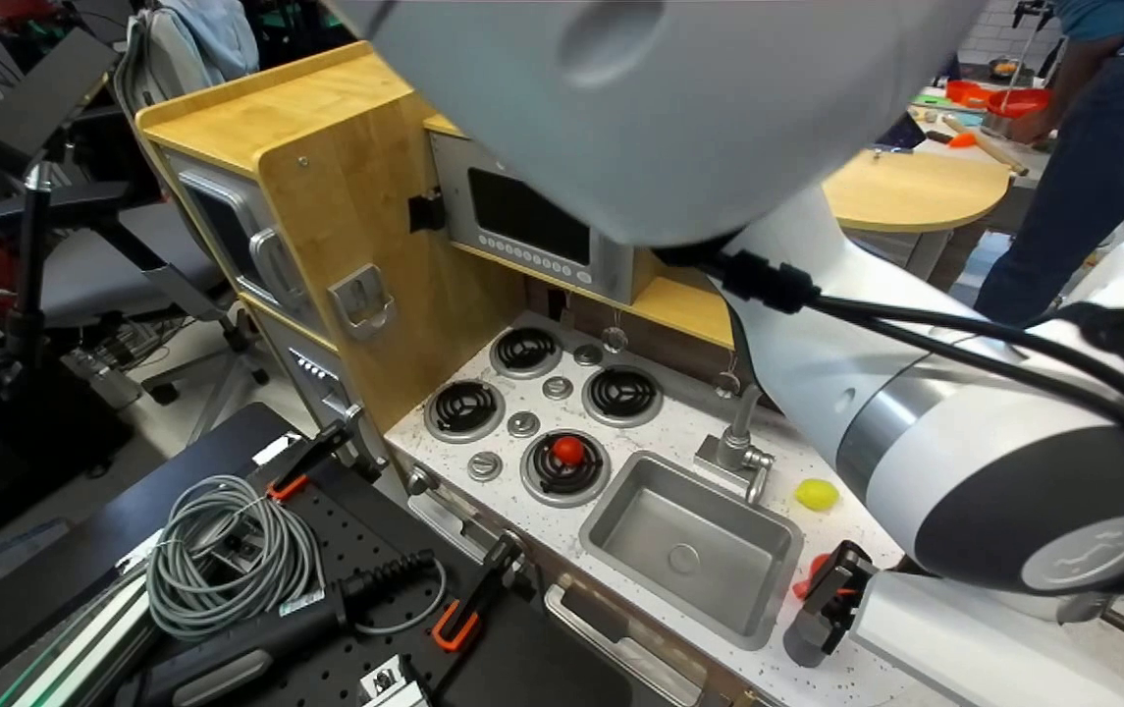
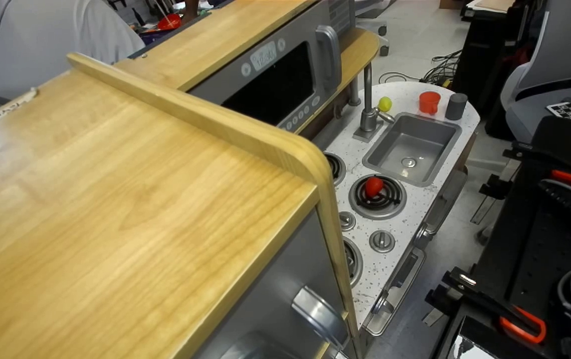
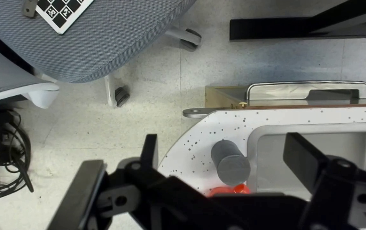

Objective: Put the grey cylinder in the orange mug, remove the cylinder from the mug

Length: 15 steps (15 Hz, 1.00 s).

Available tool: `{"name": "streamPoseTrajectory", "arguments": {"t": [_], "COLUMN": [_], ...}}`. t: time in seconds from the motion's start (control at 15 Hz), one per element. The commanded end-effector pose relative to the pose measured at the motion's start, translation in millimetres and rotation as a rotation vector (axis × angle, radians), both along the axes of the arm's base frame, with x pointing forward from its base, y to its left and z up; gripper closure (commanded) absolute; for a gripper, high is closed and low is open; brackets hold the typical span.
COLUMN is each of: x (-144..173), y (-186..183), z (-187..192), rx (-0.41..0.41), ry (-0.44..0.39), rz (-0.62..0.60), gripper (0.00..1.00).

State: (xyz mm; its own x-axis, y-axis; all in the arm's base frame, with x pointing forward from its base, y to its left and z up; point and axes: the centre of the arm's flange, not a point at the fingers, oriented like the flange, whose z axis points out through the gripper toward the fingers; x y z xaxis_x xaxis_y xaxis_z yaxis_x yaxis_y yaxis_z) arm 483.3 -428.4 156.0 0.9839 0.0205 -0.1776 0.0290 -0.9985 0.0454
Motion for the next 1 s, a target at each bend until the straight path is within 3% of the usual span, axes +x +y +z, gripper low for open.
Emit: {"name": "streamPoseTrajectory", "arguments": {"t": [0.0, 0.93], "x": [18, 45], "y": [-15, 6], "z": [-35, -128], "rx": [0.005, 0.019], "ry": [-0.008, 0.042], "rz": [-0.004, 0.003], "gripper": [0.0, 0.0]}}
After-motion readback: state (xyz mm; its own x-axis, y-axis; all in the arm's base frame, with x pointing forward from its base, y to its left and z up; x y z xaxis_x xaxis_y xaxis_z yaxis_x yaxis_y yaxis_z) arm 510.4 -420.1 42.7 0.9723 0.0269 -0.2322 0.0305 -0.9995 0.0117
